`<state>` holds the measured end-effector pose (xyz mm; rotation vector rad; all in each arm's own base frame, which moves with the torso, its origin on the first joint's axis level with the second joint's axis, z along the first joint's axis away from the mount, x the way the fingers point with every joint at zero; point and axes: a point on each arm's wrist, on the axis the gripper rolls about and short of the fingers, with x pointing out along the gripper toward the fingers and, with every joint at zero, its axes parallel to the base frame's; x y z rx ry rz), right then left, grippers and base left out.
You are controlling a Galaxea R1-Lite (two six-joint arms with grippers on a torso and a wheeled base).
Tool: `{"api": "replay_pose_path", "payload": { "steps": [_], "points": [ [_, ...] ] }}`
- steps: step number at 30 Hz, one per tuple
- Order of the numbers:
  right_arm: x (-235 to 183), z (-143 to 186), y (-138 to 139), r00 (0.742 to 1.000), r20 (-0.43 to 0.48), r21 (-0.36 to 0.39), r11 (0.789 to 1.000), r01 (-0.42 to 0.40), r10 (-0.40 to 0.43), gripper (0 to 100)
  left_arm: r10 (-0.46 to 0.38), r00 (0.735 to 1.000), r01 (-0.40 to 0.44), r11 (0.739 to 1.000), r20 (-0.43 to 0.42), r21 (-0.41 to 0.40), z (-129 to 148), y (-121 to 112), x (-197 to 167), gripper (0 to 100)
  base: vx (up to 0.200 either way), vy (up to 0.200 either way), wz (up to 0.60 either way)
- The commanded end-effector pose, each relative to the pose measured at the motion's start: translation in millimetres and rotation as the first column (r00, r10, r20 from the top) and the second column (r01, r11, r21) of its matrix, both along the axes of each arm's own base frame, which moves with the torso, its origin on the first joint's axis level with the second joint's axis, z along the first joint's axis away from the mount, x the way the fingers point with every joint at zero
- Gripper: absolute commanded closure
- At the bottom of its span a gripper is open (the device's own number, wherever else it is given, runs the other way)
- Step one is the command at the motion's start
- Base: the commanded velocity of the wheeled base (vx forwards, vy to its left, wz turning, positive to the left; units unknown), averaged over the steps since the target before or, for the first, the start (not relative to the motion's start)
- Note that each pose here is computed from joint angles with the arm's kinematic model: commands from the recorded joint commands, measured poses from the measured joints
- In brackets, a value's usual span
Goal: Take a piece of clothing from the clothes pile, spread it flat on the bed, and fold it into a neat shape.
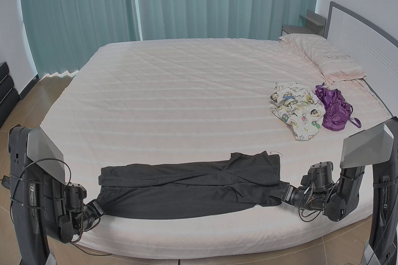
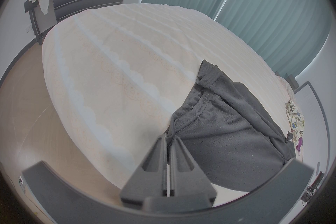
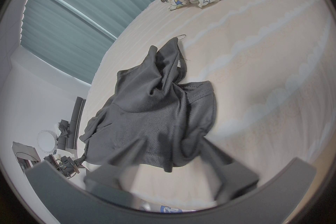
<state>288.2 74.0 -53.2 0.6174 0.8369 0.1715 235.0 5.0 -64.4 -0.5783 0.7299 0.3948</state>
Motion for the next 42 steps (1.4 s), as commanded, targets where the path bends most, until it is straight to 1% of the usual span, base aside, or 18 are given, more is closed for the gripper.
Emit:
{"api": "replay_pose_path", "payload": {
  "steps": [1,4,6,7,9,12,14,20,24,28,29,30,34,38,39,40,41,42],
  "points": [
    [-2.1,-2.1,3.3,1.0,-0.009,-0.008,1.0,-0.009,0.009,100,0.001,1.0,-0.001,1.0,0.016,0.0,0.8,0.2,1.3,100,0.0,0.0,0.0],
    [-7.2,-0.2,2.0,1.0,-0.016,-0.016,1.0,-0.013,0.013,100,0.0,1.0,0.0,1.0,0.016,-0.001,0.8,0.1,1.3,100,0.0,0.0,0.0],
    [-10.2,3.5,-0.6,1.0,-0.018,-0.036,0.999,-0.024,0.024,100,0.0,1.0,0.0,1.0,0.016,-0.001,1.1,0.1,1.0,100,0.0,0.0,0.0],
    [-14.9,4.7,-3.5,0.997,-0.052,-0.076,0.996,-0.052,0.048,100,-0.001,1.0,0.001,1.0,0.01,0.0,1.1,0.1,-0.5,100,0.0,0.0,0.0],
    [-16.3,7.4,-5.2,0.996,-0.069,-0.089,0.994,-0.059,0.053,100,-0.003,1.0,0.003,1.0,0.006,0.001,1.5,0.1,-1.6,100,0.0,0.0,0.0],
    [-17.6,10.7,-5.5,0.996,-0.076,-0.095,0.993,-0.064,0.057,100,-0.018,1.0,0.018,1.0,-0.007,0.016,1.5,0.1,-4.3,100,0.0,0.0,0.0],
    [-19.5,14.9,-6.8,0.996,-0.07,-0.099,0.993,-0.066,0.059,100,-0.035,0.999,0.036,0.999,-0.033,0.034,2.0,0.7,-9.9,100,0.0,0.0,0.0],
    [-23.2,12.5,-9.8,0.992,-0.097,-0.13,0.987,-0.091,0.079,100,-0.035,0.998,0.038,0.998,-0.052,0.055,1.1,5.5,-12.7,100,0.0,0.0,0.0],
    [-22.5,9.9,-9.3,0.991,-0.102,-0.133,0.986,-0.097,0.084,100,-0.042,0.996,0.047,0.996,-0.072,0.069,-0.1,8.1,-15.5,100,0.0,0.0,0.0],
    [-20.9,9.2,-8.9,0.992,-0.094,-0.133,0.986,-0.097,0.085,100,-0.043,0.995,0.049,0.997,-0.089,0.065,-3.8,8.3,-16.6,100,0.0,0.0,0.0],
    [-20.9,8.8,-8.9,0.992,-0.095,-0.134,0.986,-0.097,0.085,0,-0.045,0.994,0.051,0.997,-0.095,0.062,-5.2,8.2,-17.0,100,0.0,0.0,0.0],
    [-20.9,8.8,-8.9,0.992,-0.095,-0.134,0.986,-0.097,0.085,0,-0.046,0.994,0.052,0.997,-0.098,0.061,-5.5,8.2,-17.5,0,0.0,0.0,0.0],
    [-22.0,11.3,-9.1,0.992,-0.089,-0.133,0.986,-0.096,0.085,0,-0.049,0.994,0.055,0.997,-0.099,0.059,-4.3,7.7,-18.7,0,0.0,0.0,0.0],
    [-18.4,23.8,-11.4,0.997,-0.033,-0.127,0.989,-0.078,0.074,0,-0.039,0.997,0.043,0.997,-0.062,0.063,5.1,9.8,-17.6,0,0.0,0.0,0.0],
    [-15.8,31.5,-15.6,0.998,-0.003,-0.121,0.991,-0.058,0.058,0,-0.028,0.999,0.029,0.997,-0.024,0.065,13.8,12.8,-16.0,0,0.0,0.0,0.0],
    [-13.0,41.9,-20.3,0.998,0.038,-0.116,0.993,-0.035,0.04,0,-0.024,0.999,0.021,0.998,0.039,0.054,27.7,17.2,-14.0,0,0.0,0.0,0.0],
    [-12.0,46.9,-21.9,0.998,0.057,-0.11,0.994,-0.026,0.032,0,-0.024,0.997,0.021,0.999,0.071,0.045,34.5,19.6,-13.2,0,0.0,0.0,0.0],
    [-12.0,46.9,-21.9,0.998,0.057,-0.11,0.994,-0.026,0.032,0,-0.024,0.997,0.021,0.999,0.071,0.045,34.5,19.6,-13.2,0,0.0,0.0,0.0]
  ]
}}
